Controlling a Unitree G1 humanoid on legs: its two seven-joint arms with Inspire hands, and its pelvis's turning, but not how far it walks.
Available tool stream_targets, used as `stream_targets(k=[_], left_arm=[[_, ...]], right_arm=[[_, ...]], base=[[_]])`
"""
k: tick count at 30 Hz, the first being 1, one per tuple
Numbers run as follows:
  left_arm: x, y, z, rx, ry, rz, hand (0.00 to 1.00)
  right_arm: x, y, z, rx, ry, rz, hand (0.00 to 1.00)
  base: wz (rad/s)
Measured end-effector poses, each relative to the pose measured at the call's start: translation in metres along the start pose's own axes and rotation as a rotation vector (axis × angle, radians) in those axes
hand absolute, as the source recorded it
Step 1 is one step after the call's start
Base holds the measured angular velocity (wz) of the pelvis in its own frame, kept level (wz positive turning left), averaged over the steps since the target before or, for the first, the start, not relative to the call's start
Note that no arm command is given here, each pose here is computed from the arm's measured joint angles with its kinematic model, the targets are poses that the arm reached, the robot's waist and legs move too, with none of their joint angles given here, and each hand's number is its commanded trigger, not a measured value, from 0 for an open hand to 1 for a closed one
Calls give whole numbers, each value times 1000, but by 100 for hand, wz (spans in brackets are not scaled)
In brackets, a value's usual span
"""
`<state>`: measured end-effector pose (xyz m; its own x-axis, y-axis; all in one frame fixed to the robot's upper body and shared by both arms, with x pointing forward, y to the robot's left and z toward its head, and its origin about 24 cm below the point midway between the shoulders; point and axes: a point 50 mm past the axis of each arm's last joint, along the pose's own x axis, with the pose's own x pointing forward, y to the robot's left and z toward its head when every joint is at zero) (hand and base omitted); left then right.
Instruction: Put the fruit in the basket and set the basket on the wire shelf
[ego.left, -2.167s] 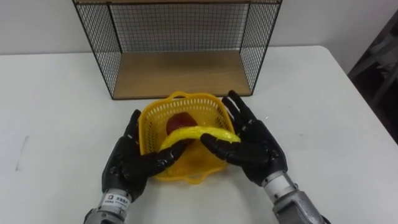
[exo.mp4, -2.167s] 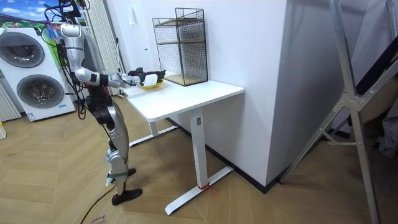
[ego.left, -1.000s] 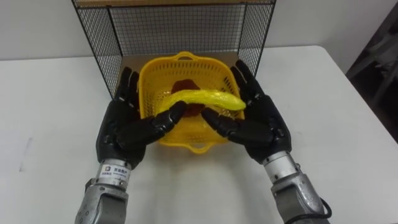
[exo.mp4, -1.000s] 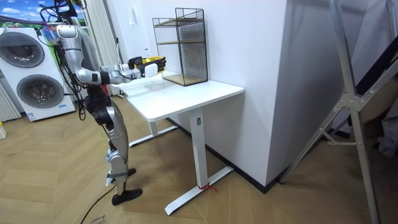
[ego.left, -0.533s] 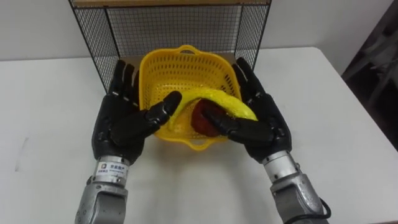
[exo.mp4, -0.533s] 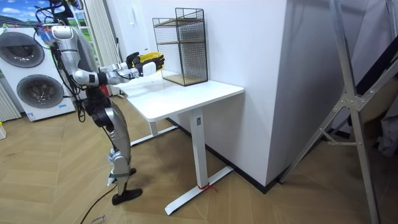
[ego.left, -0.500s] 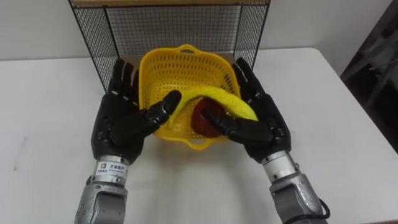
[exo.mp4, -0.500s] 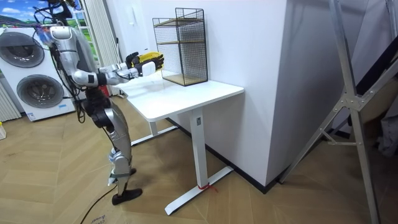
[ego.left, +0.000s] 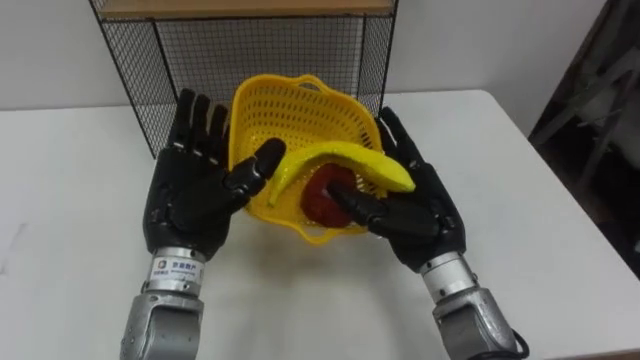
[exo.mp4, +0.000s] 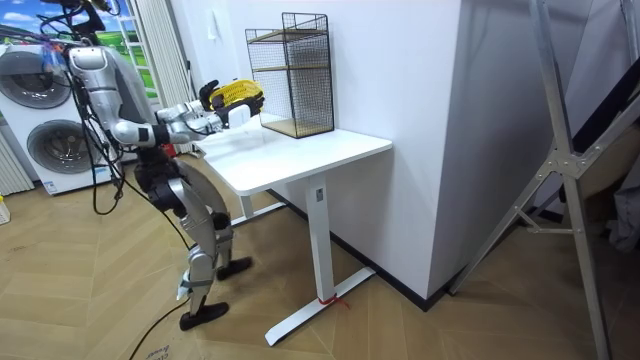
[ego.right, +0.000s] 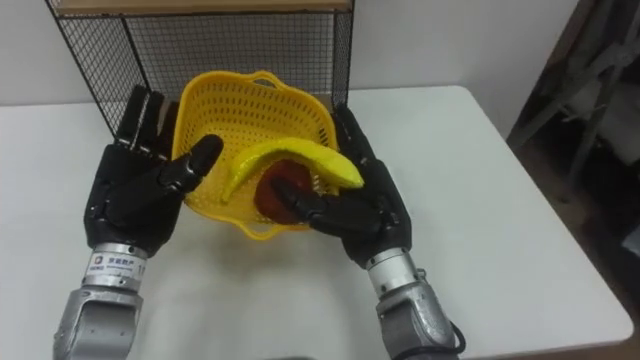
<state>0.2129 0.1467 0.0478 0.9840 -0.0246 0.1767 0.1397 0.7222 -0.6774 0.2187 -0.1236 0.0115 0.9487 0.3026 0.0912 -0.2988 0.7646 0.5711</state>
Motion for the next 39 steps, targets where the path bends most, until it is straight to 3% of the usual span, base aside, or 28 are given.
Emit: stream_targets(k=[20,39], left_arm=[[5,-7,2,-5,-18,-30,0],[3,-1,-6,-2,24,0,0]], right_arm=[[11,4,13,-22,-43,42,0],[11,1,12,-62,-28,29,0]], base=[[4],[9]])
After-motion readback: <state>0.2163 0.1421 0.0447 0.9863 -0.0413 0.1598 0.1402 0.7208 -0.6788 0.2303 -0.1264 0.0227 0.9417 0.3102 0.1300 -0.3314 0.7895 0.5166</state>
